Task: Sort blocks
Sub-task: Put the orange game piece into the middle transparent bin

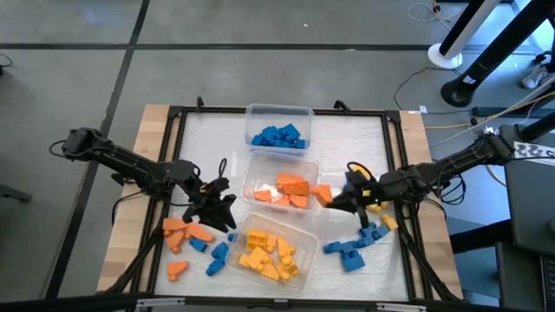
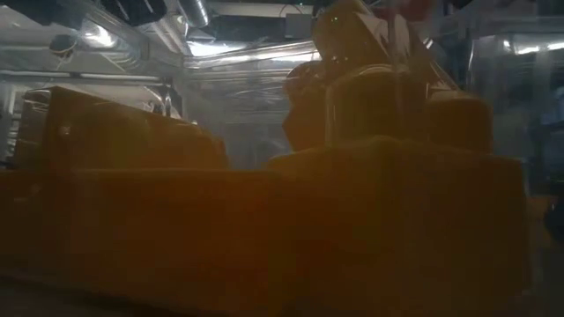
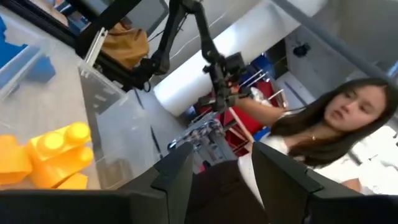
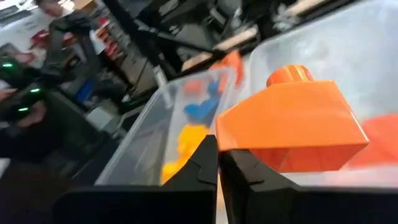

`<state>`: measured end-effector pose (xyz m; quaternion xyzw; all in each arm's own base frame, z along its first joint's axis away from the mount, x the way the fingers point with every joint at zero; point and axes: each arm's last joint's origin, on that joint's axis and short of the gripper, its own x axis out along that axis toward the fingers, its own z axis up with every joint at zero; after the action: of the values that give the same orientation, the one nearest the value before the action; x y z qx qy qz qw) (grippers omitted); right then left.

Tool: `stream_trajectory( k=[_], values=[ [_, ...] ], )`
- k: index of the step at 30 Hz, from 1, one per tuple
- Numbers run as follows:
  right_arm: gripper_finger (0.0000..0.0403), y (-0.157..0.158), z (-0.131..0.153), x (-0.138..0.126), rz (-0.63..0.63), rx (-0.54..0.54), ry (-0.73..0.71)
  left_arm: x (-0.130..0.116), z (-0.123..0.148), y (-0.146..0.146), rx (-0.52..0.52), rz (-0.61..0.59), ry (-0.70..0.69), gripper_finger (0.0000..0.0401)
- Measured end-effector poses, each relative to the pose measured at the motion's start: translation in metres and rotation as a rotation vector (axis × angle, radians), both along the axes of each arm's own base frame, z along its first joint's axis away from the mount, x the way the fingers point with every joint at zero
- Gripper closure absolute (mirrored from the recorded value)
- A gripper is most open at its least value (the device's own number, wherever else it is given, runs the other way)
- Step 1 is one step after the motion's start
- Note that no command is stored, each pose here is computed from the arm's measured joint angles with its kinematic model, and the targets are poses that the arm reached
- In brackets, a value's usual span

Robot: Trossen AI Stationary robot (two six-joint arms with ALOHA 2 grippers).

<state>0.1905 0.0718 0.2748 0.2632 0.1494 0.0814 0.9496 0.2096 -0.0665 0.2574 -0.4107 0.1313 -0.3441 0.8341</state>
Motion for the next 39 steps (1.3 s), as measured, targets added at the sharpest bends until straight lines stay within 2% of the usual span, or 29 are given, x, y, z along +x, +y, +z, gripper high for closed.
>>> stream_trajectory(
  k=[5,11,16,19,22,25,31,35,39],
  values=[
    [0.0395,0.003,-0.007,0.014,-0.073,-0.058,-0.015,-0.002,0.005,0.0,-0.036,0.058,-0.005,0.0246],
    [0.0394,0.005,-0.028,0.034,-0.159,-0.108,0.046,-0.001,0.004,0.001,0.024,0.123,-0.044,0.0246],
    [0.0393,0.002,-0.039,0.054,-0.198,-0.105,0.024,-0.001,0.004,0.001,0.038,0.132,-0.054,0.0246],
    [0.0391,-0.003,-0.042,0.063,-0.214,-0.138,-0.012,-0.001,0.003,0.001,0.047,0.132,-0.059,0.0246],
    [0.0371,-0.01,-0.044,0.07,-0.184,-0.128,-0.032,-0.001,0.003,0.001,0.058,0.136,-0.066,0.0246],
    [0.0331,-0.018,-0.045,0.073,-0.161,-0.112,-0.034,-0.001,0.001,0.001,0.063,0.14,-0.047,0.0246],
    [0.0263,-0.031,-0.042,0.076,-0.201,-0.098,-0.066,0.0,-0.003,0.001,0.076,0.139,-0.009,0.0246],
    [0.0252,-0.03,-0.033,0.077,-0.199,-0.104,-0.152,0.0,-0.004,0.001,0.112,0.139,-0.016,0.0246],
    [0.0254,-0.03,-0.033,0.077,-0.2,-0.099,-0.158,0.0,-0.004,0.001,0.144,0.142,-0.041,0.0246]
  ],
)
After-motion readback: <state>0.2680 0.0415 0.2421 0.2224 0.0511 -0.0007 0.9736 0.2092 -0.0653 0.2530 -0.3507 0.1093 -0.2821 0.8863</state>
